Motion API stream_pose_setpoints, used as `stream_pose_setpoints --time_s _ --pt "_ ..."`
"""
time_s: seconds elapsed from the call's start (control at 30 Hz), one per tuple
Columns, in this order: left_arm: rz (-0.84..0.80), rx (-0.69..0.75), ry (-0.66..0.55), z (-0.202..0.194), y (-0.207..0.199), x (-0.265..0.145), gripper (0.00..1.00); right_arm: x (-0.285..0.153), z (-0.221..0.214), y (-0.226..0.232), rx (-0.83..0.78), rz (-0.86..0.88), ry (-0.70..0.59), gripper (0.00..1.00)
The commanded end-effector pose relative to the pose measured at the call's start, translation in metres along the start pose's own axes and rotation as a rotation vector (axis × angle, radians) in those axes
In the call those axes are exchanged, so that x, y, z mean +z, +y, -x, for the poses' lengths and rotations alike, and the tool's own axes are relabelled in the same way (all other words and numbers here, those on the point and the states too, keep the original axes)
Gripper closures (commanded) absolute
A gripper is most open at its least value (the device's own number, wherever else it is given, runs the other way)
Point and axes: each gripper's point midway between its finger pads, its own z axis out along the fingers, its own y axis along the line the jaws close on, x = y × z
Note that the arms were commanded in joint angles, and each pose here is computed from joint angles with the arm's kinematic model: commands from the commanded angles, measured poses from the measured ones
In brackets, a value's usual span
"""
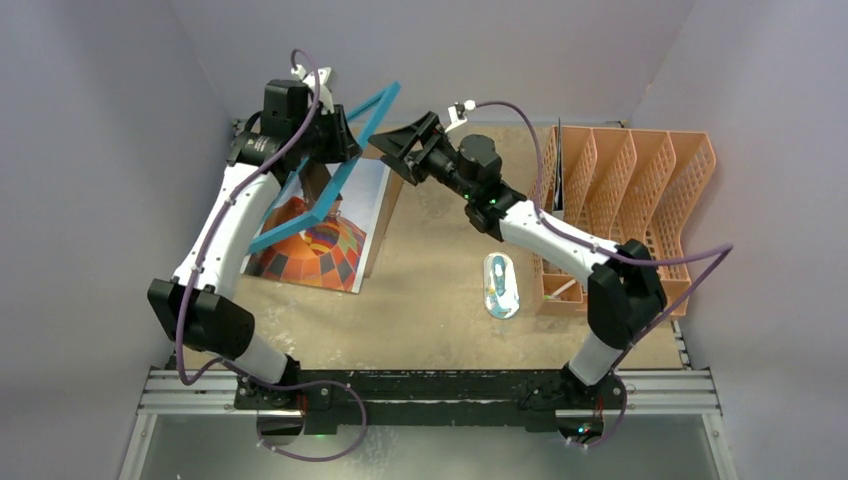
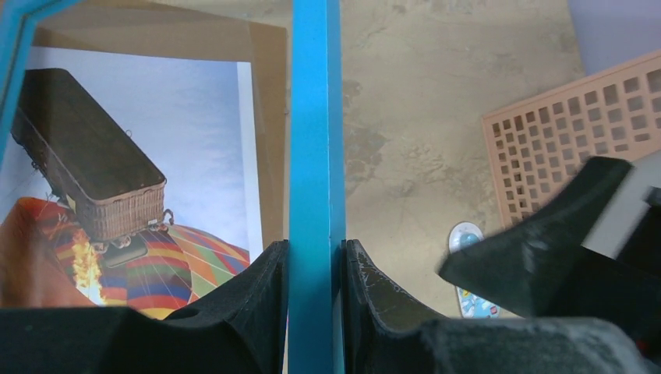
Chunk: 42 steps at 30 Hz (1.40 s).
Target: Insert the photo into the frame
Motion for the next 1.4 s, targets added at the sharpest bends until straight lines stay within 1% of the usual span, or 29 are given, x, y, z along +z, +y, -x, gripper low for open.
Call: stream_pose_setpoints --time_s 0.0,0.07,0.17,0.23,0.33,0.43,0.6,0.77,0.87,1.0,1.13,1.2,1.37 --pt "-0.043 0.029 -0.166 0.052 -0.023 -0.039 1.0 0.025 0.016 -0.004 0.098 -0.039 -0.057 0.16" --pt "-0.063 0.022 -0.18 0.054 -0.026 -0.04 1.0 0.033 0.013 -0.008 0.125 -0.045 -0.04 0.16" --pt "-0.093 0.004 -0.172 0.052 -0.031 -0.042 1.0 0.045 0.017 -0.01 0.123 -0.035 -0.049 0.16" --pt "-0.116 -0.01 -0.171 0.049 -0.036 -0.044 1.0 0.047 0.021 -0.003 0.116 0.024 -0.065 0.16" --pt "-0.141 -0.031 -0.169 0.044 -0.039 -0.046 1.0 0.04 0.034 0.014 0.129 0.169 -0.141 0.21" --pt "-0.151 -0.05 -0.167 0.041 -0.041 -0.05 1.0 0.041 0.04 0.007 0.192 0.182 -0.179 0.24" --pt "-0.173 -0.068 -0.174 0.038 -0.045 -0.055 1.0 0.055 0.04 -0.006 0.254 0.183 -0.134 0.26" --pt "-0.183 -0.085 -0.189 0.038 -0.047 -0.059 1.0 0.062 0.039 -0.013 0.259 0.167 -0.107 0.2" --pt "-0.19 -0.091 -0.194 0.039 -0.049 -0.06 1.0 0.061 0.041 -0.009 0.247 0.196 -0.105 0.21" --pt "-0.19 -0.096 -0.193 0.038 -0.049 -0.061 1.0 0.057 0.046 0.011 0.23 0.336 -0.098 0.33" --pt "-0.192 -0.095 -0.206 0.038 -0.05 -0.068 1.0 0.066 0.049 0.015 0.226 0.346 -0.09 0.38" --pt "-0.201 -0.096 -0.212 0.039 -0.052 -0.071 1.0 0.066 0.049 0.02 0.237 0.378 -0.087 0.43" --pt "-0.234 -0.113 -0.233 0.043 -0.059 -0.078 1.0 0.06 0.049 0.032 0.25 0.44 -0.074 0.66"
